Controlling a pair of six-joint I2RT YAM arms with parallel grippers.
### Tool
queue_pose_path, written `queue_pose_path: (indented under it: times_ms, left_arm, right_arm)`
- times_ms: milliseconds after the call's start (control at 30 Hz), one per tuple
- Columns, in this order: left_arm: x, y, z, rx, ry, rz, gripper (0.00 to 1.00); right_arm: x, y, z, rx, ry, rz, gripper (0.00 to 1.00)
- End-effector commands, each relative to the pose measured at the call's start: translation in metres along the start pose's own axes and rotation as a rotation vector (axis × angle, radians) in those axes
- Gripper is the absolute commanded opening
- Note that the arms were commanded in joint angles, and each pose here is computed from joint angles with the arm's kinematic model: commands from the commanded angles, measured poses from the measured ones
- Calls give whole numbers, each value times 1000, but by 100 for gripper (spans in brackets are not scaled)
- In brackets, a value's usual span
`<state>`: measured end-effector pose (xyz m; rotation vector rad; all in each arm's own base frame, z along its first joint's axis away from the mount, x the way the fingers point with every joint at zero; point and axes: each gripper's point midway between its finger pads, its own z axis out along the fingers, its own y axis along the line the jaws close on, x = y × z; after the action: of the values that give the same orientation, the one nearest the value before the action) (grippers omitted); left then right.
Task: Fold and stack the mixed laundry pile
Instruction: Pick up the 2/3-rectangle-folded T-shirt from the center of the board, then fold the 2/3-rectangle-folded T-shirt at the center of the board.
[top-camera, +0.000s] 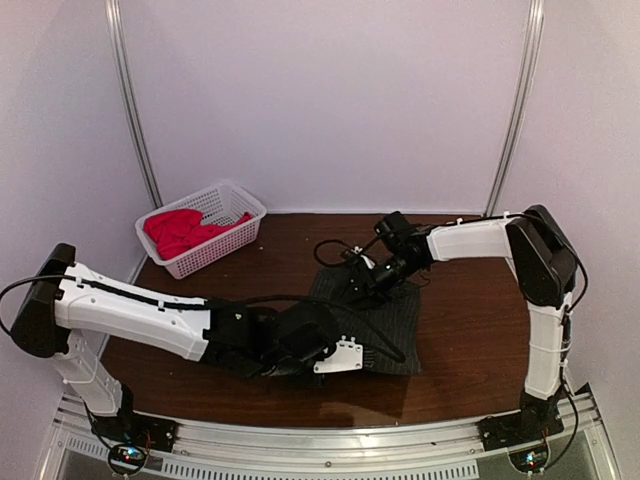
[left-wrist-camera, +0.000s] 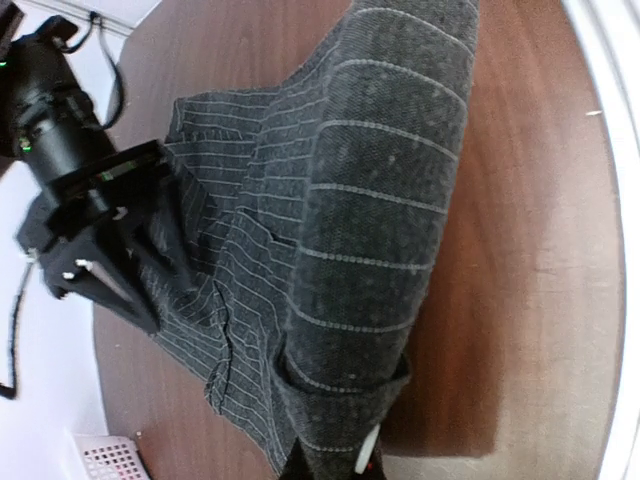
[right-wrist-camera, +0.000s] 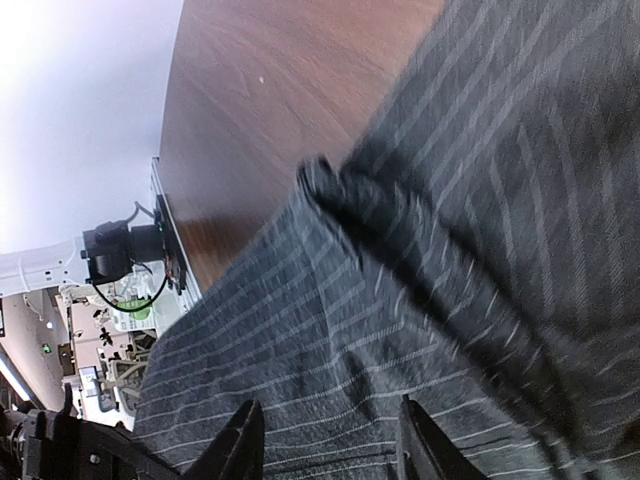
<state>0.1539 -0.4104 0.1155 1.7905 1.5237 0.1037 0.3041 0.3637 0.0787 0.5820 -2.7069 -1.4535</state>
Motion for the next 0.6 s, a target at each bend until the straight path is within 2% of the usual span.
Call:
queue_pose_path:
  times_ms: [0, 233, 367, 567]
  left_arm:
    - [9, -48, -34, 329, 80, -110, 0]
    - [-11, -57, -78, 533, 93, -191, 0]
    - [-13, -50, -84, 538, 128, -174, 0]
    - [-21, -30, -71, 464, 178, -61, 4]
  right_arm:
    - [-24, 23, -33, 53, -75, -65, 47]
    - [-26, -8, -54, 226, -111, -57, 48]
    - [-10, -44, -62, 398, -88, -22, 50]
    - [10, -57, -36, 356, -18, -2, 51]
